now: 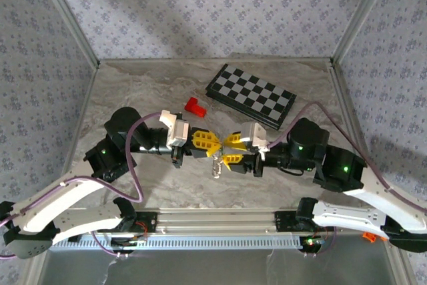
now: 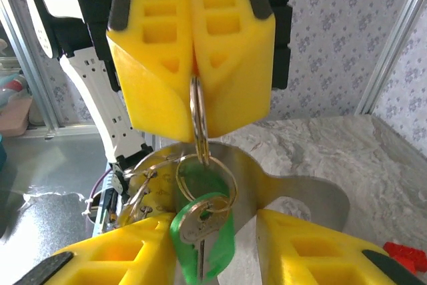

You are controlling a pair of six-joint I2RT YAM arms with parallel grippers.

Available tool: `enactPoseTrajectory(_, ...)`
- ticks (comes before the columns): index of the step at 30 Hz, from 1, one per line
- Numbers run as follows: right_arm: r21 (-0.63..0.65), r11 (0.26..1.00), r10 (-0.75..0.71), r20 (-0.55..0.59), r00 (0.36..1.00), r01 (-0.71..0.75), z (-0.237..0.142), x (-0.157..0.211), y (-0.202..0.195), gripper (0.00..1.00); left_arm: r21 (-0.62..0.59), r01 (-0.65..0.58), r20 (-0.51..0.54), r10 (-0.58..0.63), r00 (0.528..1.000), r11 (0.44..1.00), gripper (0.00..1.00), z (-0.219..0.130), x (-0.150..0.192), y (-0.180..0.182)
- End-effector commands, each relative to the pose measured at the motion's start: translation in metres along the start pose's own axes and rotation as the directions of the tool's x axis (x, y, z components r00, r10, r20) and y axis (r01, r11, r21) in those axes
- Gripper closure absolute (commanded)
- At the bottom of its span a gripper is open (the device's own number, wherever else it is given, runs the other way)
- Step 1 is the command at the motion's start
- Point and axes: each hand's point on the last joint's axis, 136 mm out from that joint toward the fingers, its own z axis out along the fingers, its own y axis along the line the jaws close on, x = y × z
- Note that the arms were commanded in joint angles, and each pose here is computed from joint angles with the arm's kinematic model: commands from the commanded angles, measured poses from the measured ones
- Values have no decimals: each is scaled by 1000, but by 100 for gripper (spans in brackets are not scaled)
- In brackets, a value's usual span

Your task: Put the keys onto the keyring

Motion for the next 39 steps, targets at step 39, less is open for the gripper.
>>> enactPoseTrajectory(39, 121, 992, -26, 6, 1000, 25, -14, -9, -19, 99, -59, -10, -101, 4, 995, 998, 100, 2, 22, 11)
